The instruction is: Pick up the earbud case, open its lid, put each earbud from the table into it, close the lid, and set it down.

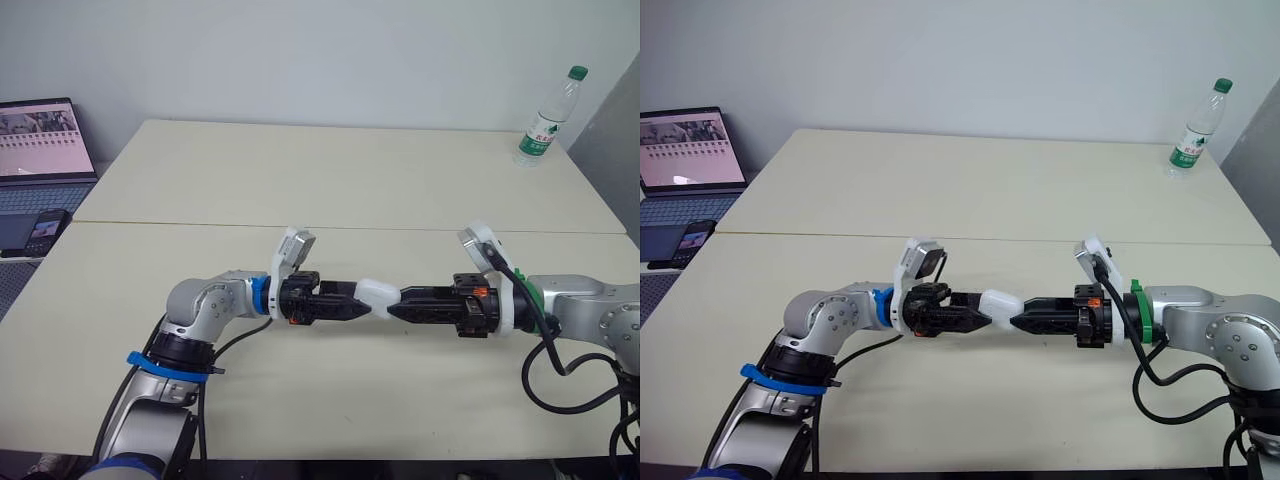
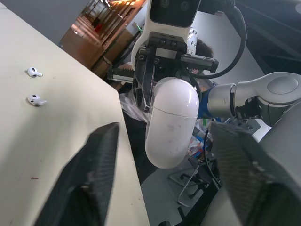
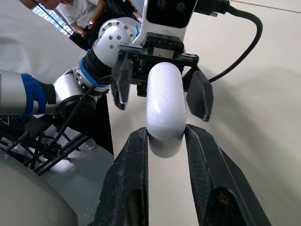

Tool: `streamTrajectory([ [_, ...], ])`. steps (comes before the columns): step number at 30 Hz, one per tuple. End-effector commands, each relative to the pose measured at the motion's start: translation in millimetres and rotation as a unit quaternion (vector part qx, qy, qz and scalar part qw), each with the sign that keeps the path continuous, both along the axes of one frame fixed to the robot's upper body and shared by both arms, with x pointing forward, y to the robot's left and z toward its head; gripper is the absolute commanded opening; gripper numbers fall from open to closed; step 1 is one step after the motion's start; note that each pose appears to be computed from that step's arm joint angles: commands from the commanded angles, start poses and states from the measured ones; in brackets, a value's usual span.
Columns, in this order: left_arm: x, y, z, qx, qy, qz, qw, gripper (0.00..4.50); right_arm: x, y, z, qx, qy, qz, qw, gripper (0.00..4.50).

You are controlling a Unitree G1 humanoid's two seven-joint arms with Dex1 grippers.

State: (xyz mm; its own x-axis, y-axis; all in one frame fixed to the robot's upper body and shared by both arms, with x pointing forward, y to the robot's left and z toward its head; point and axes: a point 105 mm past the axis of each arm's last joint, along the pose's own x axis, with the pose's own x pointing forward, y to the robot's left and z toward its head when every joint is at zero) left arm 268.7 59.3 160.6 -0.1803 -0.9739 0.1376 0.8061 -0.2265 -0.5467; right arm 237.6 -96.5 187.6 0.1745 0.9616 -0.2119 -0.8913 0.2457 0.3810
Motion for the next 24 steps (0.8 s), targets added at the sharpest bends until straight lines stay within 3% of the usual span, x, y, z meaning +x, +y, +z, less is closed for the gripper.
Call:
streamTrajectory([
  [1,-4.0,-2.6,11.5,-0.013,-0.023,-0.017,0.999,1.97,-0.1,-0.5,12.7,0.008,-0.03,-0.001,1.0,0.74],
  [5,-5.2,-2.9,11.9,-0.014,-0.024,-0.02,0.999,0.78,-0.4,0.4,12.3,0.009,-0.028,-0.002,1.0,0.74],
  [15,-0.1,-3.9,7.4,-0.004,-0.032,-0.003,0.999,0.78,0.9,1.9,14.5,0.013,-0.036,-0.005,0.999,0.74],
  [16,1.2,-3.7,7.3,-0.004,-0.034,0.002,0.999,0.78,1.3,1.6,15.1,0.013,-0.039,-0.007,0.999,1.47],
  [22,5.2,-3.3,4.0,0.001,-0.041,0.019,0.999,0.78,15.0,-1.4,24.0,0.0,-0.096,-0.06,0.994,3.59],
  [24,8.5,-4.5,0.0,0.013,-0.048,0.03,0.998,0.78,16.8,-0.9,26.3,-0.002,-0.104,-0.064,0.993,3.59],
])
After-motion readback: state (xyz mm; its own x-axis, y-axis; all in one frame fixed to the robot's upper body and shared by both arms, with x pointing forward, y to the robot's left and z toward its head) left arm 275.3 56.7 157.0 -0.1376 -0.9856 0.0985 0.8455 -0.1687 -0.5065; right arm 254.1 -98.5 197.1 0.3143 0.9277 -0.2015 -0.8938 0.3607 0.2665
